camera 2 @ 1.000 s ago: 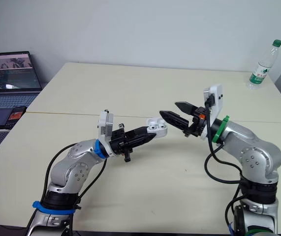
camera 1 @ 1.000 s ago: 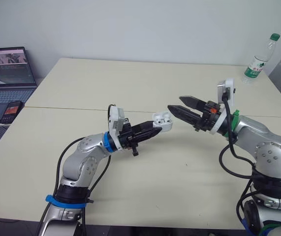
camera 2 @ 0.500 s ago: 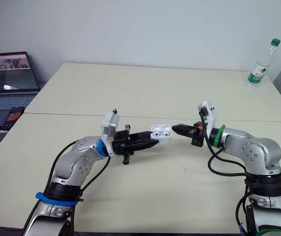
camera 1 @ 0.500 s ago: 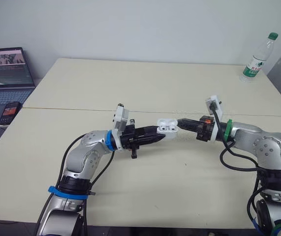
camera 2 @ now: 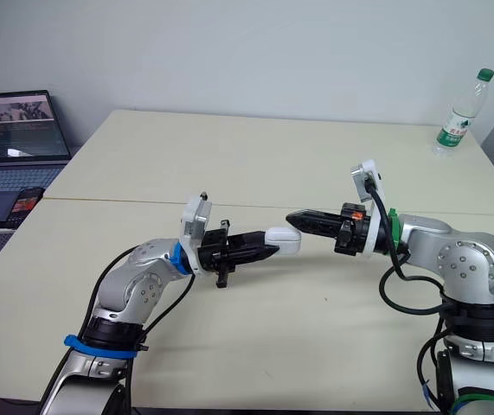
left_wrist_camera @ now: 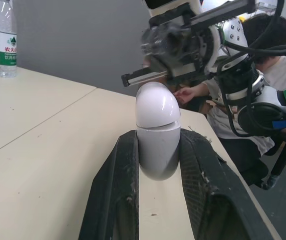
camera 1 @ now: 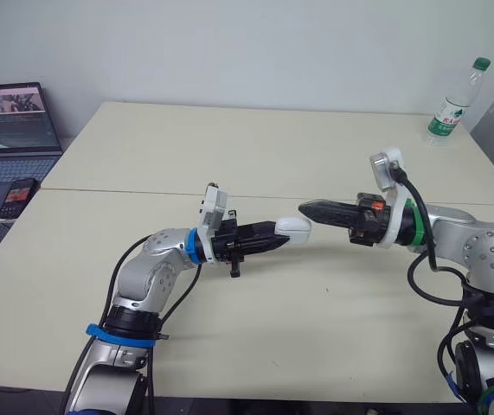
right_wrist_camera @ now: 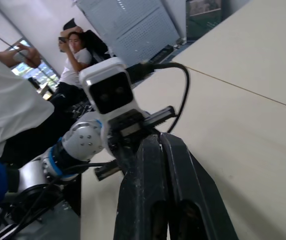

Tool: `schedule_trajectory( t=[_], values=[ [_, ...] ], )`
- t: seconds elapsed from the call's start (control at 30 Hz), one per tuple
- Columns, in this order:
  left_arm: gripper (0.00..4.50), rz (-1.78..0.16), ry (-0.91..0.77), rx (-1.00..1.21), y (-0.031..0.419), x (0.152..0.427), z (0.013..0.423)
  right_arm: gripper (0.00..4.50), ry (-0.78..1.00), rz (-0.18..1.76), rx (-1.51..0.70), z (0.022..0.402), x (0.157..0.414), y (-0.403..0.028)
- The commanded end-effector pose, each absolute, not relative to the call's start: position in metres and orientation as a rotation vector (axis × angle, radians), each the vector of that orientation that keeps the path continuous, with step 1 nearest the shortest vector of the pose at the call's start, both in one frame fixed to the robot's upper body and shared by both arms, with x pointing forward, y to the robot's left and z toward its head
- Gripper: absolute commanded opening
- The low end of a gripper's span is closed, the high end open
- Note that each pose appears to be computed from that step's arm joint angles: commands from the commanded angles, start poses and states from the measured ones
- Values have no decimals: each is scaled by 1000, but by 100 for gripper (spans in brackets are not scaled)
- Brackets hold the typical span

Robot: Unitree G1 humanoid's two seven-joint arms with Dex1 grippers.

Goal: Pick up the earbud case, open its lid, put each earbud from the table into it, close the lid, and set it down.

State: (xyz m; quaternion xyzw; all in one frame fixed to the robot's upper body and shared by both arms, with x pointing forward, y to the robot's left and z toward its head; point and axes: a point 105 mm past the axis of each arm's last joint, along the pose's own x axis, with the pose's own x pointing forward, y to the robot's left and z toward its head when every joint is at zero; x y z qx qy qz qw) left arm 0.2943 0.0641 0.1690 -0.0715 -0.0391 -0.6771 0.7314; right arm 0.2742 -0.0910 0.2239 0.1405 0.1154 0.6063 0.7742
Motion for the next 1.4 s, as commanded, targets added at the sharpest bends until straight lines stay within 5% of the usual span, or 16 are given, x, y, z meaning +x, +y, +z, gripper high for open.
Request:
schedule_trajectory(
  t=[0.03, 0.3, 0.67, 1.1, 1.4],
  values=[
    [76, -1483, -105, -147, 64, 296, 175, 7, 186, 1344, 282, 237, 267, -94],
    [76, -1459, -63, -142, 61, 297, 166, 7, -1, 900, 111, 225, 320, -133],
    [76, -1419, 265, -6, 34, 302, 105, 7, 14, 634, 89, 182, 311, -172],
    [76, -1111, 724, -219, 26, 336, 70, 7, 9, 557, 108, 173, 298, -179],
    [353, -1157, 672, -277, 35, 332, 87, 0, 10, 566, 122, 172, 298, -176]
  ],
)
